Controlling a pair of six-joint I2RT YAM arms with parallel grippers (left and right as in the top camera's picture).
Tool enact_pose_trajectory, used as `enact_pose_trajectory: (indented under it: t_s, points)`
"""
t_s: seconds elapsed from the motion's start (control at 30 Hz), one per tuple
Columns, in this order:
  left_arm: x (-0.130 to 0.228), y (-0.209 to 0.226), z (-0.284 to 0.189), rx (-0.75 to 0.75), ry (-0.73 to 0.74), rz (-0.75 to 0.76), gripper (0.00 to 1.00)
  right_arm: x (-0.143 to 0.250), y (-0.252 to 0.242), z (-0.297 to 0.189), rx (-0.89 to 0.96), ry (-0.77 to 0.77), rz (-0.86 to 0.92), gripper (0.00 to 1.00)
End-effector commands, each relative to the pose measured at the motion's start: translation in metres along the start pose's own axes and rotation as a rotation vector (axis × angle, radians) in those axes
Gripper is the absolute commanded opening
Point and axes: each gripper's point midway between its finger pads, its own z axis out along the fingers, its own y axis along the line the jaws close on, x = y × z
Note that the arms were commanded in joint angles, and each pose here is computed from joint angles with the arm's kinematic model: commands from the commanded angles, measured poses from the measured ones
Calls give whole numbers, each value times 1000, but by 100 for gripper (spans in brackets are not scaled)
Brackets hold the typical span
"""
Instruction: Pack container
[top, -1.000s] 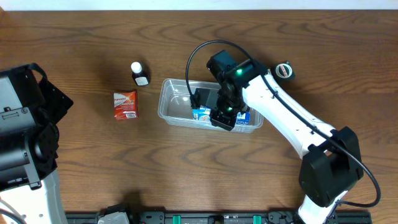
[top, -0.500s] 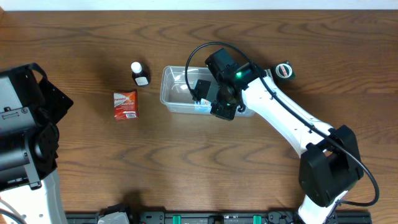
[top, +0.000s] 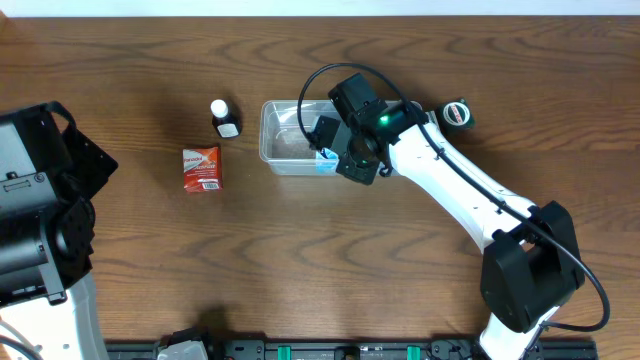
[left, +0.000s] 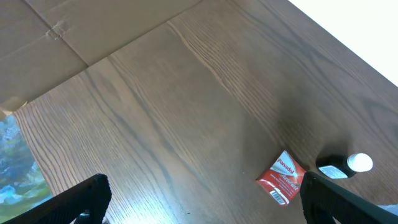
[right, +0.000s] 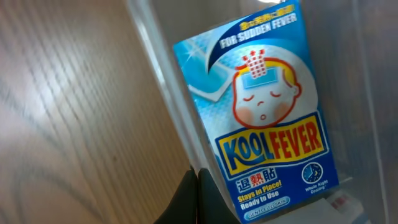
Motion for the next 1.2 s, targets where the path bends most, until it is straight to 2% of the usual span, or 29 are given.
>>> enact_pose_trajectory:
  t_s: [0.0, 0.17, 0.53, 0.73, 0.97, 1.17]
  points:
    - [-6, 3, -3, -9, -18, -5, 98, -9, -12, -5, 30, -26, 104, 1]
    - [-6, 3, -3, -9, -18, -5, 98, -23, -22, -14, 53, -79, 160, 1]
    - [-6, 3, -3, -9, -18, -5, 98, -54, -7, -3, -78, -211, 184, 1]
    - [-6, 3, -3, -9, -18, -5, 98, -79, -24, 12, -30, -305, 171, 1]
    - [-6, 3, -3, -9, -18, -5, 98, -76, -23, 52, -49, -269, 177, 1]
    - [-6, 3, -3, -9, -18, -5, 98, -79, -25, 54, -42, -283, 174, 1]
